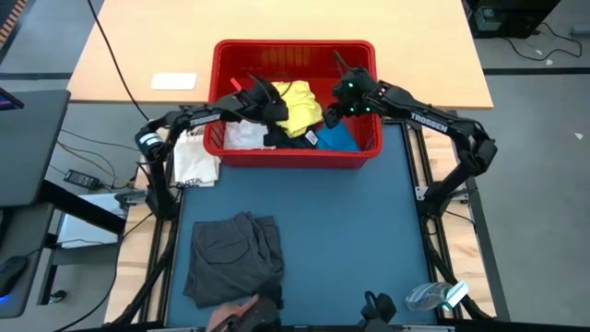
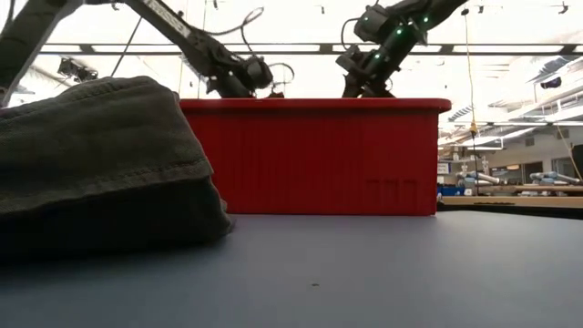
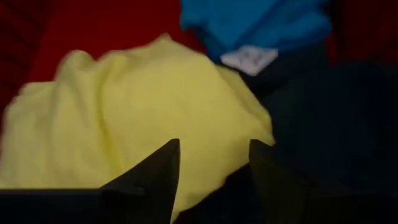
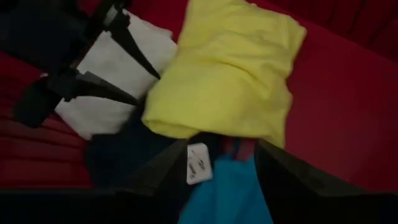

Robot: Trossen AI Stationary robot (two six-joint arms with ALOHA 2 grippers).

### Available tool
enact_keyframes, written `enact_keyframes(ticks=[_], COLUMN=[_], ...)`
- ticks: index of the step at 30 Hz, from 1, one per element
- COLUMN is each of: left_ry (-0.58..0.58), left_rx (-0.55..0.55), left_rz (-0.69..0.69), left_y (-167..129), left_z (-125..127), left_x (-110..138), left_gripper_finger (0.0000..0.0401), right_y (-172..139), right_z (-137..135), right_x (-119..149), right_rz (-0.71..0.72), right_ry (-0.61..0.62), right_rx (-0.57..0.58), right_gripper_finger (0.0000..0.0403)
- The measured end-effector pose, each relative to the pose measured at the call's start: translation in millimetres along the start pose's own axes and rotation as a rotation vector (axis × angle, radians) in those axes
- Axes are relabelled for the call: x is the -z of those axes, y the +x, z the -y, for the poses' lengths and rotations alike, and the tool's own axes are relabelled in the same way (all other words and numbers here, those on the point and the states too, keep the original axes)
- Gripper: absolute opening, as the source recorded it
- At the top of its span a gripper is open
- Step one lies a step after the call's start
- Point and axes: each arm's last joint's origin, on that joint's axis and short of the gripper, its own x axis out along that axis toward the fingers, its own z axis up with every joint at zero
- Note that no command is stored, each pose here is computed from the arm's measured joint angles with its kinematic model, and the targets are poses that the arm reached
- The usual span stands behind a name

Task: Fold laundry
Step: Remove the yellow shirt from the bin

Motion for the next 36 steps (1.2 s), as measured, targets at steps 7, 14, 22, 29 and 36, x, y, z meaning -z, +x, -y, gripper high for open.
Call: enact_keyframes(ticks=[7, 14, 22, 29, 36], left_ry=[0.129, 0.121, -0.014, -0.225, -0.309], left_rx=[0.025, -0.152, -0.282, -0.256, -0.078], left_rz=[-0.065, -0.11, 0.049, 0.235, 0.352], left_y=[38, 41, -44, -152, -219], left_z=[4, 1, -29, -40, -8], left_x=[18, 10, -55, -115, -157], left_gripper_finger=[0.0201, 0.0087, 0.0014, 0.001, 0.0008], right_y=[-11, -11, -11, -25, -88], right_z=[2, 3, 3, 1, -4], right_x=[2, 2, 3, 0, -4], right_rz=[-0.017, -0.016, -0.019, 0.015, 0.179], right_ry=[-0.023, -0.024, -0.021, -0.018, -0.021], right_rx=[0.047, 0.05, 0.05, 0.025, 0.02], right_gripper_finger=[0.0192, 0.018, 0.0145, 0.012, 0.0114])
